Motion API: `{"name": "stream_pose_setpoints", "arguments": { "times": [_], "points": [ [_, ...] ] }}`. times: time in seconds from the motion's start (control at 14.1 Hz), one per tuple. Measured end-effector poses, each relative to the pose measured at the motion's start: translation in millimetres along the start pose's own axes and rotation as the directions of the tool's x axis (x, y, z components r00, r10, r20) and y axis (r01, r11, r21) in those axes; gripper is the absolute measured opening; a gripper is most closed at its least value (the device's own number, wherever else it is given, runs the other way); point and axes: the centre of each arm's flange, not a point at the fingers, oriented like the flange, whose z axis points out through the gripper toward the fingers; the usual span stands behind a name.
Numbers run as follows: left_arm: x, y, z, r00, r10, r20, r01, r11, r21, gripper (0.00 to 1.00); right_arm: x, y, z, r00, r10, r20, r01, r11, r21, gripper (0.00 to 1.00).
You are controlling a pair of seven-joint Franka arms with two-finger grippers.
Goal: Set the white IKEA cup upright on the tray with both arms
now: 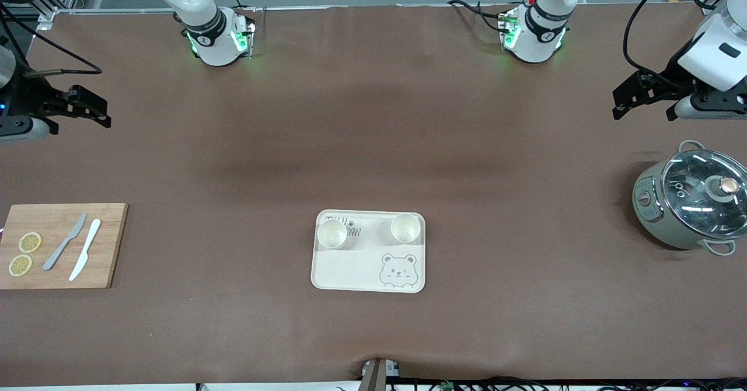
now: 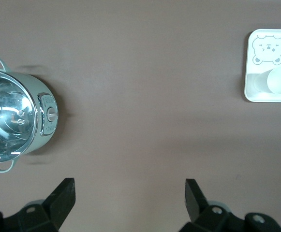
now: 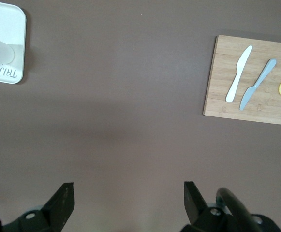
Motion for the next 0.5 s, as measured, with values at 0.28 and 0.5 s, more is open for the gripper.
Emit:
{"name": "stream_pose_setpoints", "arguments": {
  "times": [0.28,0.5],
  "points": [
    [0,-1,0,1.0,-0.002,0.002,0.002,1.0,0.0,1.0,1,-5,4,1.0,-0.009,0.006,0.009,1.0,-0.003,1.0],
    [-1,-2,2,1.0,-0.003,0.016,0.003,1.0,0.001,1.0,1,-4,-10,1.0,-0.009,-0.025,0.009,1.0,-0.009,1.0]
  ]
}}
